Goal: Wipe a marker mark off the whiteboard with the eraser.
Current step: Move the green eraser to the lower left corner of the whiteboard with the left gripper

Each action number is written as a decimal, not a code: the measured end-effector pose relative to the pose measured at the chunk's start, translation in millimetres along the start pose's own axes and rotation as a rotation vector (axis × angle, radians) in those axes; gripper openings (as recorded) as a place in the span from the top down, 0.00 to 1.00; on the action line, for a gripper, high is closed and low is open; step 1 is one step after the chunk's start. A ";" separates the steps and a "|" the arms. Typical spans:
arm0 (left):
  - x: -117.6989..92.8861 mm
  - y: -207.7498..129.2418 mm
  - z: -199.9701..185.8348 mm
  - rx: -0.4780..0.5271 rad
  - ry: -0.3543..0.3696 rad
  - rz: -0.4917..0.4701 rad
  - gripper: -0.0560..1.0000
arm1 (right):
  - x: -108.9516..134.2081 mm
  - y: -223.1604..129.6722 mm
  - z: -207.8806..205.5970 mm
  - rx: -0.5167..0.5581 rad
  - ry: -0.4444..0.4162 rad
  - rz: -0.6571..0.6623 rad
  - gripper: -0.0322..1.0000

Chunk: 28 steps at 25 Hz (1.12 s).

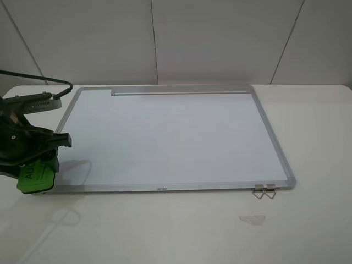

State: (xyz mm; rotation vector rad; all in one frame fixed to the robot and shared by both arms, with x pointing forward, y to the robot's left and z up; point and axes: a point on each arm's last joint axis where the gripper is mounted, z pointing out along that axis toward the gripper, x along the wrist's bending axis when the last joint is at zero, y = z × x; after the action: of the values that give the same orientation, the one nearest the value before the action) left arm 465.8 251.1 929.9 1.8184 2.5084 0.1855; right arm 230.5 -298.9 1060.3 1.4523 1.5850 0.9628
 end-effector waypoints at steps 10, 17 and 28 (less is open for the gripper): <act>3.0 11.6 33.8 0.056 0.045 0.070 0.38 | 0.0 0.0 0.0 0.000 0.000 0.000 0.18; -14.6 35.8 45.4 0.081 0.018 0.174 0.38 | 0.0 0.0 0.0 0.000 0.000 0.000 0.18; -17.5 47.6 50.1 0.081 0.015 0.171 0.38 | 0.0 0.0 0.0 0.000 0.000 0.000 0.18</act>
State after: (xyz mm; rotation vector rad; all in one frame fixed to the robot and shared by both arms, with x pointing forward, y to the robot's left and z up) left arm 521.3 252.9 885.2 2.0704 2.4029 0.1037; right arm 230.5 -298.9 1060.3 1.4523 1.5850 0.9628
